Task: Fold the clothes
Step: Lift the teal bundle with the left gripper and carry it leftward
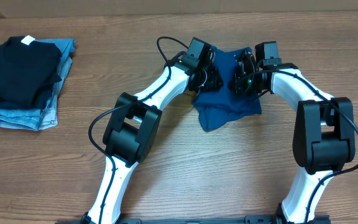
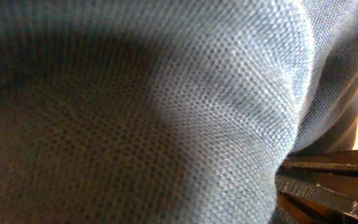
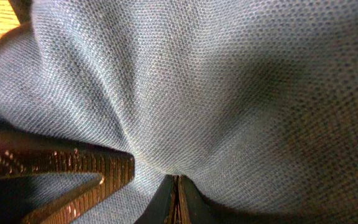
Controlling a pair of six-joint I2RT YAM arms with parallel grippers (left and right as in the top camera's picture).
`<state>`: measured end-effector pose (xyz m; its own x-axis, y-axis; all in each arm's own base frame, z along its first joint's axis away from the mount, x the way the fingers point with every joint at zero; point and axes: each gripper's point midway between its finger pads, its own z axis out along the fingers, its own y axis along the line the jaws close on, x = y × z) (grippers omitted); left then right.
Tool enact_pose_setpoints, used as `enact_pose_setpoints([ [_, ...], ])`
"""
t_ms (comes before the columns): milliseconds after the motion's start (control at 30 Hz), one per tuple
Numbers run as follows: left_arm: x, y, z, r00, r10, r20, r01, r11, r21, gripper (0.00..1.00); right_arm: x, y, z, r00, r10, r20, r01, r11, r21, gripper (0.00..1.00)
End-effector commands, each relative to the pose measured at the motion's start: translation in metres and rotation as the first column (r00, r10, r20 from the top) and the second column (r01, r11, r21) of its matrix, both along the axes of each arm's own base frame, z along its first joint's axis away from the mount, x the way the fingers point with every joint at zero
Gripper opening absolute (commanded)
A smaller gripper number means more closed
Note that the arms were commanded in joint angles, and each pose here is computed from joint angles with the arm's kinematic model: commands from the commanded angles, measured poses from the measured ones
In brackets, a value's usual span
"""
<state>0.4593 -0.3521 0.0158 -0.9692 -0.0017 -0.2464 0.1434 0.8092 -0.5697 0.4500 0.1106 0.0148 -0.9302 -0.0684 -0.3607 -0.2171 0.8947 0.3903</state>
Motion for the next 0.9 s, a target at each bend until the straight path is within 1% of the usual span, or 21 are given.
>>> enact_pose_setpoints([
  [0,-0.045,-0.018,-0.052,0.988,-0.088,-0.123,0.091,0.996,0.022,0.04,-0.019,-0.004,-0.042,0.994,-0.004,-0.105,-0.001,0.999,-0.047,0.04],
  [100,-0.044,-0.019,-0.049,0.988,-0.117,-0.098,0.120,0.993,0.023,0.04,-0.018,-0.004,-0.039,0.995,-0.004,-0.100,0.000,0.999,-0.047,0.04],
  [200,-0.037,-0.023,-0.036,0.988,-0.142,-0.059,0.143,0.990,0.013,0.04,-0.007,-0.005,-0.011,0.997,-0.008,-0.072,0.006,1.000,-0.024,0.04],
  [233,-0.033,-0.024,-0.030,0.988,-0.148,-0.041,0.149,0.989,0.009,0.04,-0.001,-0.004,0.004,0.999,-0.007,-0.051,0.007,1.000,-0.002,0.04],
  [333,-0.021,-0.029,-0.002,0.986,-0.168,0.016,0.168,0.986,-0.001,0.04,0.021,-0.016,0.077,0.997,-0.064,0.049,0.062,0.997,0.037,0.04],
  [400,-0.016,-0.030,0.017,0.979,-0.197,0.055,0.197,0.980,0.020,0.04,0.029,-0.038,0.122,0.983,-0.150,0.108,0.147,0.989,0.031,0.09],
  [433,-0.011,-0.028,0.026,0.976,-0.205,0.077,0.202,0.978,0.052,0.04,0.029,-0.053,0.144,0.970,-0.199,0.136,0.197,0.980,0.026,0.14],
  [500,-0.004,-0.021,0.036,0.973,-0.206,0.104,0.193,0.974,0.119,0.04,0.024,-0.074,0.169,0.952,-0.260,0.163,0.257,0.965,0.041,0.16],
  [633,0.008,-0.007,0.061,0.975,-0.174,0.136,0.145,0.968,0.204,0.04,0.009,-0.111,0.186,0.928,-0.338,0.157,0.336,0.941,0.039,0.17],
  [800,0.030,0.015,0.099,0.976,-0.116,0.186,0.073,0.972,0.224,0.04,-0.003,-0.139,0.179,0.911,-0.401,0.100,0.400,0.916,0.028,0.17],
  [867,0.042,0.033,0.113,0.976,-0.064,0.210,0.007,0.966,0.259,0.04,-0.006,-0.146,0.177,0.905,-0.416,0.089,0.415,0.909,0.025,0.17],
])
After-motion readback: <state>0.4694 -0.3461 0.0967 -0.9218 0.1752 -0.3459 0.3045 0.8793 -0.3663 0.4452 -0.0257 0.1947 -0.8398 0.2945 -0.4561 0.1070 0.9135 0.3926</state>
